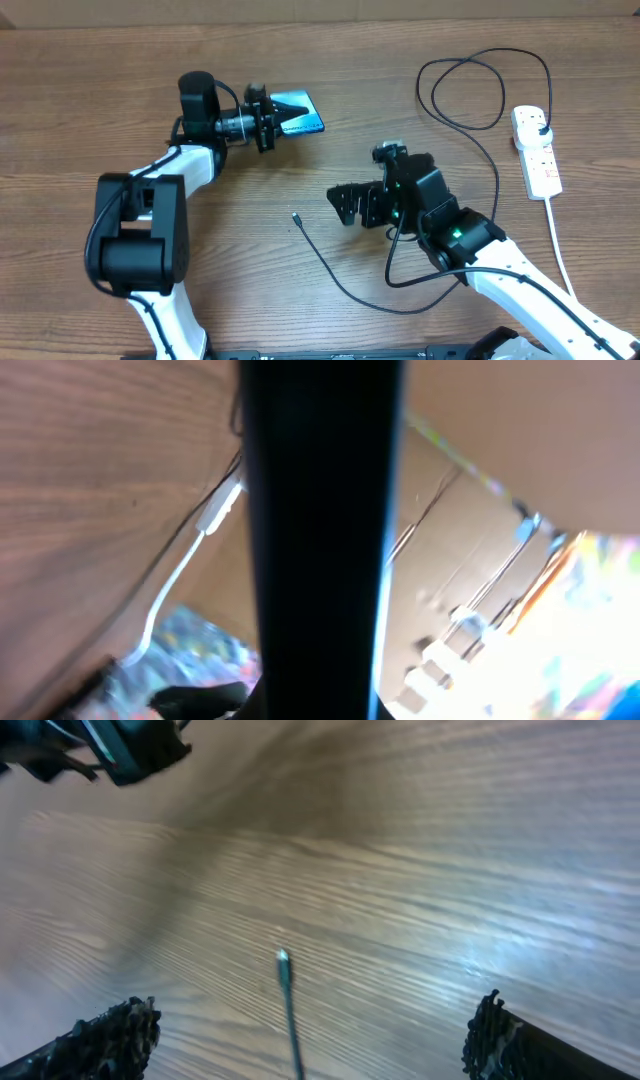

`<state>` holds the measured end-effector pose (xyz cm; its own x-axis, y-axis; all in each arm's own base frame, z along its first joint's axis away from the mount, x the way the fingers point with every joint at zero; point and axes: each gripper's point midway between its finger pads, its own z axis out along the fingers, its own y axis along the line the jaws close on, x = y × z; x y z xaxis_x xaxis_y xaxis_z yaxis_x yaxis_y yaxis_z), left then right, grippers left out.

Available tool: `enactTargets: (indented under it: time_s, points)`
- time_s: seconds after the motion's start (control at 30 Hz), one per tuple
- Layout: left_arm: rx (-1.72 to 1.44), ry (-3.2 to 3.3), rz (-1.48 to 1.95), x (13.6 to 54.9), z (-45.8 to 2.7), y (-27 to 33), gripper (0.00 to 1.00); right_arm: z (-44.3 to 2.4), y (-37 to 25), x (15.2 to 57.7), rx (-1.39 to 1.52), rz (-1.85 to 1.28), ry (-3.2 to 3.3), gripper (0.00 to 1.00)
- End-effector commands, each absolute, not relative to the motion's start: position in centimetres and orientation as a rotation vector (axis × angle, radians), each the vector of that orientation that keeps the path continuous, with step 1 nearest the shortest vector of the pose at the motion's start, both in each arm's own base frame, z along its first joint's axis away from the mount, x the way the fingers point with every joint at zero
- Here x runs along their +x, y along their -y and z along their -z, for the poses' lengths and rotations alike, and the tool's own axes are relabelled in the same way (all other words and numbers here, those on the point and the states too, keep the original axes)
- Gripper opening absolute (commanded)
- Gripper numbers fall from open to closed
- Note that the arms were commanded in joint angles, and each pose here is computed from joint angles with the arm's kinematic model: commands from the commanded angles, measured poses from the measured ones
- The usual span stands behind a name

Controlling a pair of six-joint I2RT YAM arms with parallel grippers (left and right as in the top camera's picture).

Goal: Plug charger to phone and switch on socket
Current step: 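Lower the right gripper over the black cable's USB-C end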

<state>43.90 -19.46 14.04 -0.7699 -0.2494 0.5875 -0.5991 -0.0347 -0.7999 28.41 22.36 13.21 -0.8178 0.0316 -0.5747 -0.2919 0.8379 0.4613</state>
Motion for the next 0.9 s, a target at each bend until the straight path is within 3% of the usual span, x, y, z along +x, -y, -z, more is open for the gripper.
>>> enactTargets:
  time_s: [0.0, 0.87]
  points:
    - [0.932, 1.878, -1.807, 43.7, -14.5, 20.6, 0.05, -13.3, -21.7, 28.7, -0.197, -0.658, -2.42, 1.0]
    - [0.948, 1.774, -1.695, 42.3, -14.7, 22.6, 0.04, -11.8, -20.9, 27.3, -0.198, -0.617, -2.51, 0.98]
